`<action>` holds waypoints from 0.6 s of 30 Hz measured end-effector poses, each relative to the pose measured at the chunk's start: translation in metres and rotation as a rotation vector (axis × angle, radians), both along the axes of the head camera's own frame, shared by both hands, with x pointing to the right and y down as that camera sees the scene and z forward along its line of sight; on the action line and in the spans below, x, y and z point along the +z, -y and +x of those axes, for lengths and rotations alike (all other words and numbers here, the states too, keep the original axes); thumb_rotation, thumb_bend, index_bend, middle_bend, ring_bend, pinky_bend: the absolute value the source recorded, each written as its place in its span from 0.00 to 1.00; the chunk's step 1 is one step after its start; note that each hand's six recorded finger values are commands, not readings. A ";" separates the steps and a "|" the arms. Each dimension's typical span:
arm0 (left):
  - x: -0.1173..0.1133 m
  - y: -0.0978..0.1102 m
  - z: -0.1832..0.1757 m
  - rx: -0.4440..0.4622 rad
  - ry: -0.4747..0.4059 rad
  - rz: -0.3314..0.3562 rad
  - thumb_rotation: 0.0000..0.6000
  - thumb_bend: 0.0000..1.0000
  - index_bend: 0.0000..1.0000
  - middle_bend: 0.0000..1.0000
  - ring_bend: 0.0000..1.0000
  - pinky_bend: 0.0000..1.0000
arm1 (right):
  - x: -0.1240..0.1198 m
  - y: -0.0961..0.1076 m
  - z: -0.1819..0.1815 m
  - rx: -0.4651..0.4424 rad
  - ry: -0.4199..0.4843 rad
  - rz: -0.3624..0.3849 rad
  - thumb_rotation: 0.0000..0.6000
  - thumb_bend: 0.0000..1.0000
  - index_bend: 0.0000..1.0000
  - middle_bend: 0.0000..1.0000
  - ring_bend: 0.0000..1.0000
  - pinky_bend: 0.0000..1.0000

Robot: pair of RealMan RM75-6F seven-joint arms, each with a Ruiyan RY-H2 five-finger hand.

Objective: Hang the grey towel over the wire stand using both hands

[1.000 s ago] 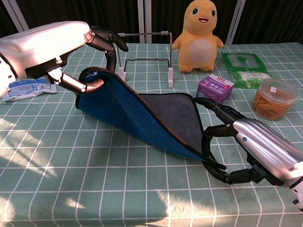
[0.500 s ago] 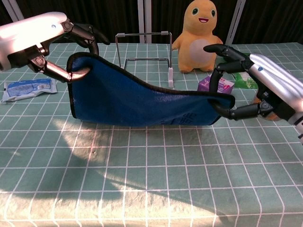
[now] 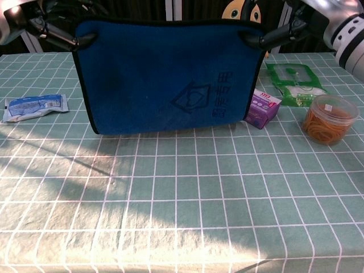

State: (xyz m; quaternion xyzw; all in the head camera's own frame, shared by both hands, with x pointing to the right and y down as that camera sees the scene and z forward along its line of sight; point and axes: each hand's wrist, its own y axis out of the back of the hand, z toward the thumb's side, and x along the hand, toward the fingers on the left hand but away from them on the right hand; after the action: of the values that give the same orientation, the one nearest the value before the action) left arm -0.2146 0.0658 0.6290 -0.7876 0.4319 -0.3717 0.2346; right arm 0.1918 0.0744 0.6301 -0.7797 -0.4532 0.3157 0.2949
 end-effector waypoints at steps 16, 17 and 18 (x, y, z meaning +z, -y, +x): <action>0.009 0.094 0.019 -0.072 0.058 -0.031 1.00 0.48 0.81 0.20 0.10 0.21 | -0.006 0.099 -0.033 0.062 -0.143 0.094 1.00 0.59 1.00 0.05 0.00 0.00; 0.010 0.097 0.019 -0.078 0.063 -0.033 1.00 0.48 0.81 0.20 0.10 0.21 | -0.004 0.104 -0.033 0.069 -0.153 0.088 1.00 0.59 1.00 0.05 0.00 0.00; 0.012 0.102 0.018 -0.087 0.069 -0.035 1.00 0.48 0.81 0.20 0.10 0.21 | -0.001 0.109 -0.033 0.076 -0.163 0.082 1.00 0.59 1.00 0.05 0.00 0.00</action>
State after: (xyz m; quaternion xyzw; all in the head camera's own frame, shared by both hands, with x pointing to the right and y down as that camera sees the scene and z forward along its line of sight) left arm -0.1967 -0.0363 0.6414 -0.7589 0.4507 -0.4159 0.2190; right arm 0.1585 -0.0344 0.6287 -0.7208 -0.4697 0.3702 0.3504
